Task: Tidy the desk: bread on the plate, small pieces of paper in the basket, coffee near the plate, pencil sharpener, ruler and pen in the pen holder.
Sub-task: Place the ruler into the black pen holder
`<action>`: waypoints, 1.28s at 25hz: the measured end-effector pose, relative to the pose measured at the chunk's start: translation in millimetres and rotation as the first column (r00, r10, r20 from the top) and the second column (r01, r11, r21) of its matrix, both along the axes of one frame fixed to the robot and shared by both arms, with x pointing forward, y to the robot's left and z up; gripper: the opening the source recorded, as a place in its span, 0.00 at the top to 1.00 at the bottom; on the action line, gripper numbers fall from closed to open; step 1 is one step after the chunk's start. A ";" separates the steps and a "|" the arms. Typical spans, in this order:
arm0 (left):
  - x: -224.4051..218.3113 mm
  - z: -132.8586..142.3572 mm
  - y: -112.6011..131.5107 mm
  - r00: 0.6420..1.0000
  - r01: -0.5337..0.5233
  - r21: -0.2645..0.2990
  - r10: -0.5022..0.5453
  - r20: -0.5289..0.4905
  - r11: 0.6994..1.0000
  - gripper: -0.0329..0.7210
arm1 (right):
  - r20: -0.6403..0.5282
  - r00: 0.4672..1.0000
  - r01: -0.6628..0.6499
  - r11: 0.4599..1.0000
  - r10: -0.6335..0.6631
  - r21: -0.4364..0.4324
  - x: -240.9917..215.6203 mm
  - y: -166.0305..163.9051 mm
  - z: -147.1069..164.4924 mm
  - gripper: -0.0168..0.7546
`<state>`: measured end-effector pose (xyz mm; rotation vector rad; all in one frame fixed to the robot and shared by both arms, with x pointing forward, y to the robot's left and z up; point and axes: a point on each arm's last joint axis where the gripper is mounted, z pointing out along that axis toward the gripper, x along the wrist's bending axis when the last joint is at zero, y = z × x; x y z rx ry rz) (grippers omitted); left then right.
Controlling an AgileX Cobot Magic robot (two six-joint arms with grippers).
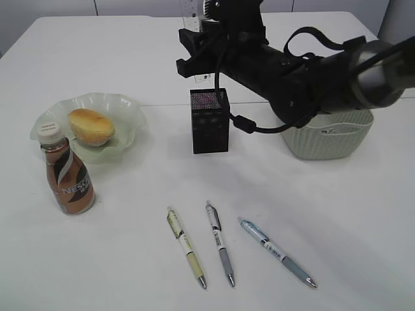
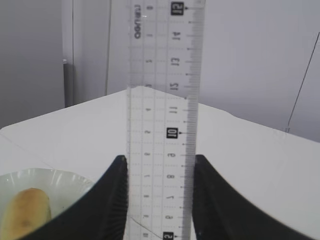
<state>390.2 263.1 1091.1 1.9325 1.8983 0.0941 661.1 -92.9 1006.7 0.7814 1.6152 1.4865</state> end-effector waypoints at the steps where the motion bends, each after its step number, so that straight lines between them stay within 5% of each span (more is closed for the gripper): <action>1: 0.0 0.0 0.2 1.000 0.000 0.002 0.000 0.000 1.000 0.48 | 0.002 1.000 0.007 1.000 -0.007 -0.005 2.2 0.3 -2.0 0.60; 20: 1.6 0.5 0.2 1.000 0.000 0.009 -0.001 0.021 1.000 0.49 | -0.029 0.991 0.130 0.990 -0.131 -0.047 28.7 -8.3 -54.3 0.60; 32: 2.0 0.6 0.1 1.000 -0.001 0.008 0.000 0.025 1.000 0.50 | -0.024 0.991 0.131 0.990 -0.132 -0.044 29.4 -8.1 -53.7 0.60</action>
